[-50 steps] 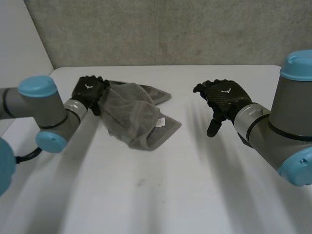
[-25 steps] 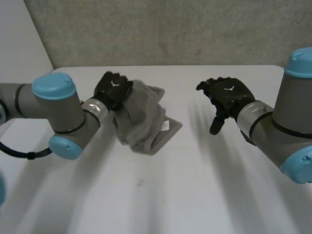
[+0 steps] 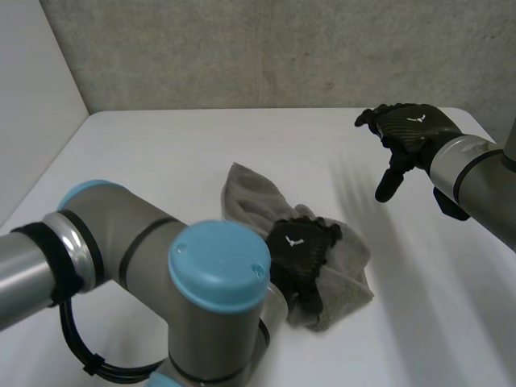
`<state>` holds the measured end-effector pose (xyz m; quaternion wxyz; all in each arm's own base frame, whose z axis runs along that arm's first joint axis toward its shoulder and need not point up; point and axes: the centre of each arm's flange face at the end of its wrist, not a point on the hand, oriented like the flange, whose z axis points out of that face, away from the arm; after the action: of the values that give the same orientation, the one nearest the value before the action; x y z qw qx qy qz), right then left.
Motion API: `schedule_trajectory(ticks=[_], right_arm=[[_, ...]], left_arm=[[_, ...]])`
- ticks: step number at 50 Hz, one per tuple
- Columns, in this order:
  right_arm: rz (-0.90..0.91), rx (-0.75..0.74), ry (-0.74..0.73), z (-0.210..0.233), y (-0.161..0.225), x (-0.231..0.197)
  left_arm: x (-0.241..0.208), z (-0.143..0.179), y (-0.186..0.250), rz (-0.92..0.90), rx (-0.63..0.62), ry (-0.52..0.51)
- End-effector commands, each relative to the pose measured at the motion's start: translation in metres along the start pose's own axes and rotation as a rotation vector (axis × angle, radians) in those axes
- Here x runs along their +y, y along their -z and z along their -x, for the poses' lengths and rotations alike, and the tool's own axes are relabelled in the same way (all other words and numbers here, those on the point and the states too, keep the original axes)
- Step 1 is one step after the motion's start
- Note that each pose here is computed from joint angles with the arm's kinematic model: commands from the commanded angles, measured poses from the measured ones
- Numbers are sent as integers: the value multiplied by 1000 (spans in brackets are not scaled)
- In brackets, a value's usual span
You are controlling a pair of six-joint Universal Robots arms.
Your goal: Fold the towel.
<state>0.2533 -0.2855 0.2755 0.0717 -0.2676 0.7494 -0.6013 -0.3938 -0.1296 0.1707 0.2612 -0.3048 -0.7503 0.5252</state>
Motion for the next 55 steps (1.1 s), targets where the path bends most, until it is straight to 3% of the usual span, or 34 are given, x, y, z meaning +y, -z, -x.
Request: schedule_trajectory(ticks=[1,5,10,15,24,42,49,55], right_arm=[[91,-36,17,3,8,11],[201,-77,49,6,15,33],[280,-105,27,9,24,55],[293,-159,-15,15,42,66],[279,-207,-189,24,52,93],[256,-201,-327,33,27,130],[258,-198,-334,32,11,134],[142,-196,-305,22,-6,103]], left_arm=[[-30,88,-15,-25,-211,-18],[-44,130,-18,-43,-293,-16],[-44,150,-23,-33,-238,-32],[-36,146,-25,-6,-96,-91],[-19,149,-28,33,-8,-145],[14,153,-45,106,10,-207],[5,155,-51,72,4,-220],[-35,161,-58,-48,-30,-260]])
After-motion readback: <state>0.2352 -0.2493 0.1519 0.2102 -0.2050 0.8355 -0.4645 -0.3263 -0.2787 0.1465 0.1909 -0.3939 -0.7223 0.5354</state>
